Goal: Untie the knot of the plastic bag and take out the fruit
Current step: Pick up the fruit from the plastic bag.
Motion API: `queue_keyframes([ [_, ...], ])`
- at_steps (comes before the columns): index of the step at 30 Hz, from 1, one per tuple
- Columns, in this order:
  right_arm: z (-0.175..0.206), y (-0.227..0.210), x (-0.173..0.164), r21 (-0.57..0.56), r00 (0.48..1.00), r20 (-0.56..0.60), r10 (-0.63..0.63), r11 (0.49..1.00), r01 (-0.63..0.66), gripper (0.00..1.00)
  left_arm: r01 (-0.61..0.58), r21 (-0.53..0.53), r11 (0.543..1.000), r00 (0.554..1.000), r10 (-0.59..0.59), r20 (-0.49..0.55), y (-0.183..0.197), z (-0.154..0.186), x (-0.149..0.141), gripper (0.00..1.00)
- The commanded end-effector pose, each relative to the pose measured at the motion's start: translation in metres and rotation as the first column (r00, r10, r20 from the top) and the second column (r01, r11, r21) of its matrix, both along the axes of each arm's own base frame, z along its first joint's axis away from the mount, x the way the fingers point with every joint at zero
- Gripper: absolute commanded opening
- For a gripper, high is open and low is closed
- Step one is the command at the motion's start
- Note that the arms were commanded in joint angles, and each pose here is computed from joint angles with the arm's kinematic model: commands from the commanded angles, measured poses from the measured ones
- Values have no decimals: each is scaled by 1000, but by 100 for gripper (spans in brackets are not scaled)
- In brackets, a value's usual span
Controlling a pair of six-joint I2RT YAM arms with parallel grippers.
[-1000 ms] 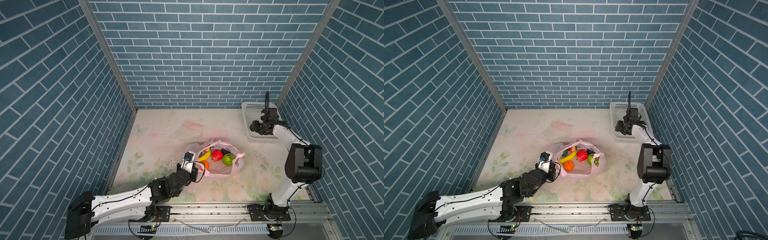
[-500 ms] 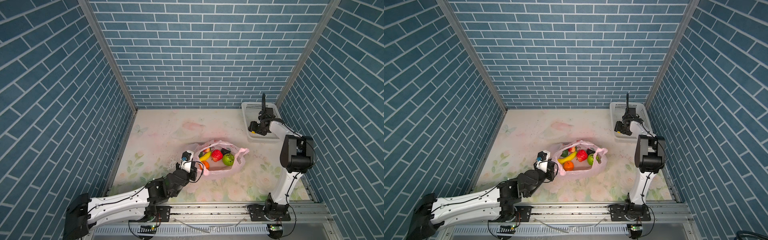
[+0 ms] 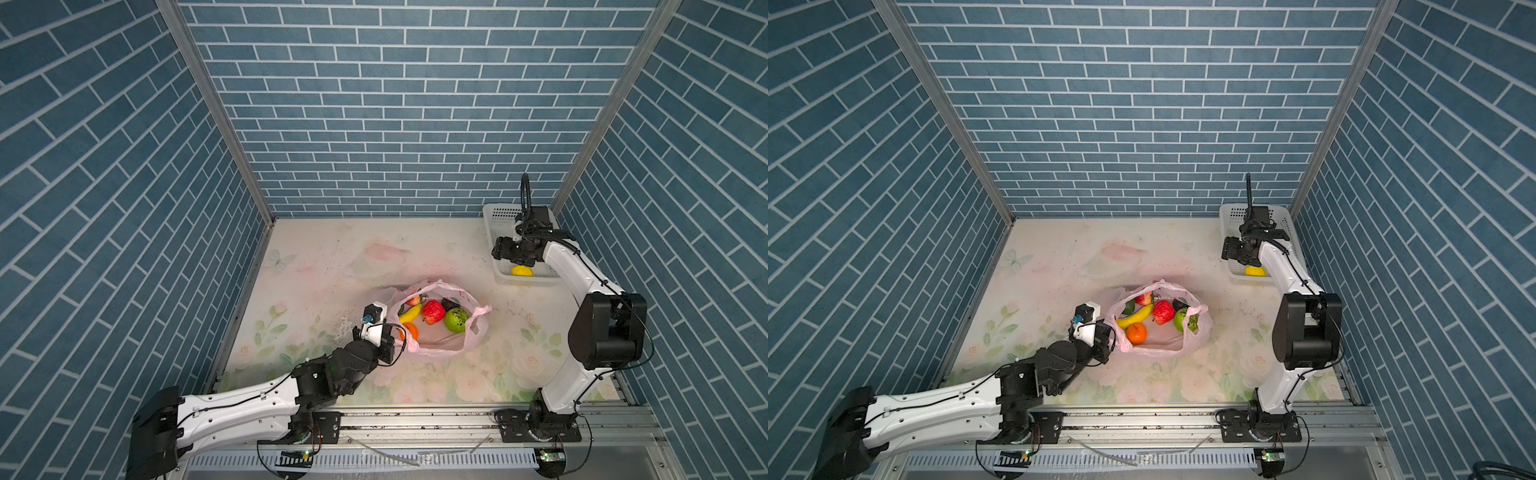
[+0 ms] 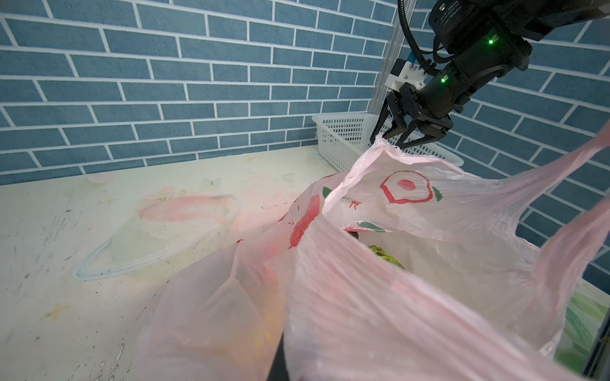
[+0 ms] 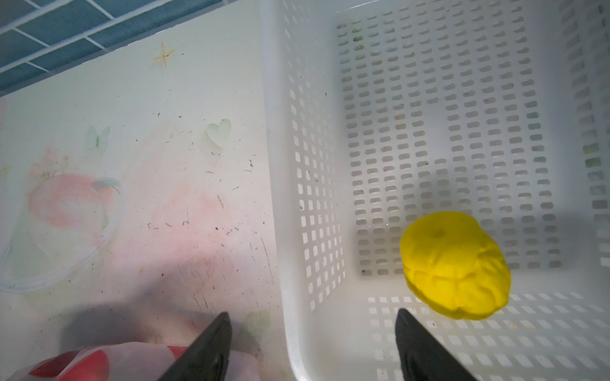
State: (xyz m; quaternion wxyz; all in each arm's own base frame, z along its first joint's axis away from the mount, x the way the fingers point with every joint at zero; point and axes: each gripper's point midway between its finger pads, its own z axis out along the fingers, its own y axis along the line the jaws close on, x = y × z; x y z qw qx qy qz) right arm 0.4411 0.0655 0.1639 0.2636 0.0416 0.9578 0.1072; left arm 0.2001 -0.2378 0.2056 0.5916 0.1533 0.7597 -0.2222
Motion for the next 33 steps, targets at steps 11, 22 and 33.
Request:
queue_keyframes([
  [11, 127, 157, -117, 191, 909, 141, 393, 890, -414, 78, 17, -20, 1000, 1000, -17, 13, -6, 9, -1, 8],
  [22, 125, 215, -205, 225, 851, 91, 517, 822, -524, 77, -4, -53, 999, 1000, 5, 12, 2, 13, -1, 8],
  [33, 47, 219, -245, -11, 810, 17, 586, 811, -586, 72, -18, -57, 998, 1000, 18, -2, 6, 15, 0, 9],
])
